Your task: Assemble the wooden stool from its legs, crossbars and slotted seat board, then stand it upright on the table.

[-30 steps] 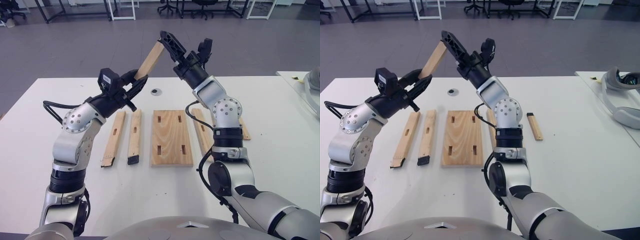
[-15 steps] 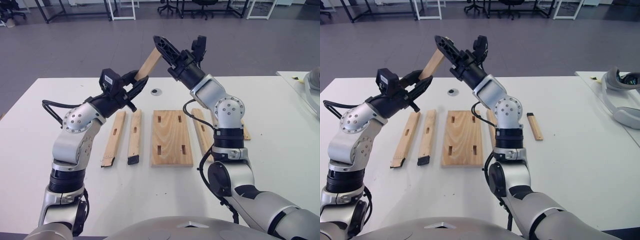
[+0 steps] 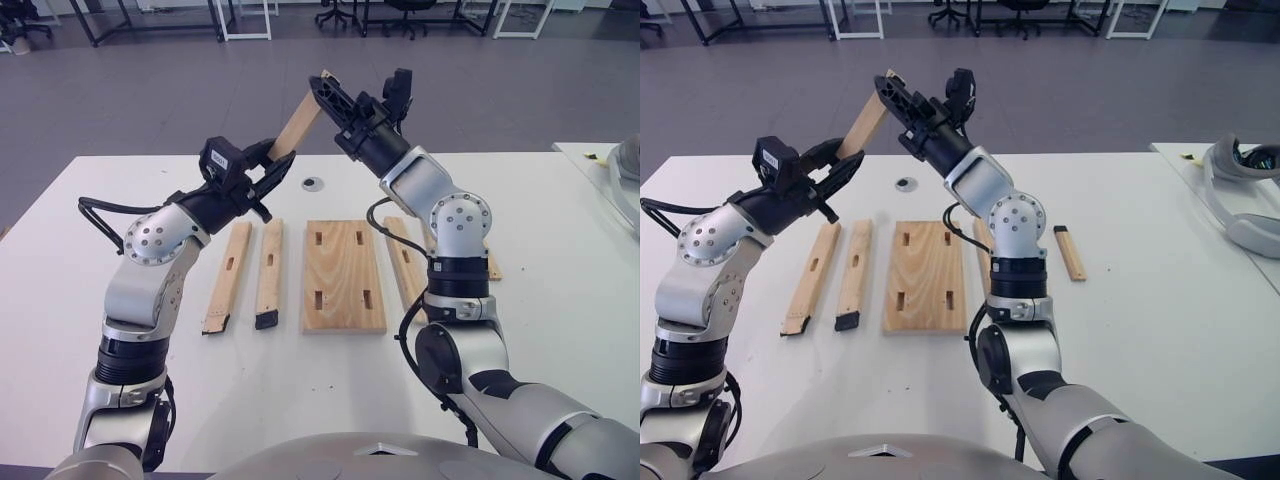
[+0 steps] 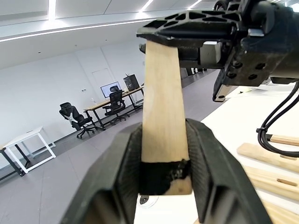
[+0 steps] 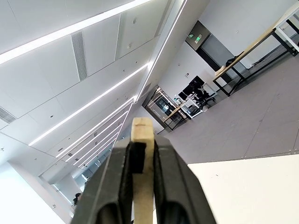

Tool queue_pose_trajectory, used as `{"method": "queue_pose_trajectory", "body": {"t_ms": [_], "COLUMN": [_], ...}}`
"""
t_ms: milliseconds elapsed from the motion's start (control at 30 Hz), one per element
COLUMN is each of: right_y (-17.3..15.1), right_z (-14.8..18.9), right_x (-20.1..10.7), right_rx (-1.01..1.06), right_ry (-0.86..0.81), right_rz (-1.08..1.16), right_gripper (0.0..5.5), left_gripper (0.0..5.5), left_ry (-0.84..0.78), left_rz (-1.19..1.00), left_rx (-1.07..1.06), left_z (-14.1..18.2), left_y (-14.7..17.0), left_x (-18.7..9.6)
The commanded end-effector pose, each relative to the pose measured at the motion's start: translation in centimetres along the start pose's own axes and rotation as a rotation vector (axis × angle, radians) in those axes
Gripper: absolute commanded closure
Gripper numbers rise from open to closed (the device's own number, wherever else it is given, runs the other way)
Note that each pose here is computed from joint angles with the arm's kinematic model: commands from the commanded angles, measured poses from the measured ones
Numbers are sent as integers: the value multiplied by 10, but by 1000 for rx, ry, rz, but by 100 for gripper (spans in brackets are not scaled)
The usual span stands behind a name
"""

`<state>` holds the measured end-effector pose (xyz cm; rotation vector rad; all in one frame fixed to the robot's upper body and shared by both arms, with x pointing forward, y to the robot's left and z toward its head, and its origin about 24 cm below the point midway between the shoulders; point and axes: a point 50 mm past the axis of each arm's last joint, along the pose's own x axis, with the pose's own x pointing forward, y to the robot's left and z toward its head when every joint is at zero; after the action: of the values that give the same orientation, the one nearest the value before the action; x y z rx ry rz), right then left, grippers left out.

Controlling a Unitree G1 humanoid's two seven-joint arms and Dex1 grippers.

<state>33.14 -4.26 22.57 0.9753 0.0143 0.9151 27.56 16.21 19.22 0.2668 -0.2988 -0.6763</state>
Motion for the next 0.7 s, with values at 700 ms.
{"method": "queue_pose_trajectory", "body": {"t_ms": [700], "right_y": [-84], "right_z": [-17], "right_x": [-174], "right_rx": [-601], "right_ry": [-149], "right_rz": [-851], "right_gripper": [508], "left_gripper": [218], "left_ry": [80], "left_rz": [490], "left_rx": [-84], "left_z": [-28], "left_y": [44], "left_x": [-41]}}
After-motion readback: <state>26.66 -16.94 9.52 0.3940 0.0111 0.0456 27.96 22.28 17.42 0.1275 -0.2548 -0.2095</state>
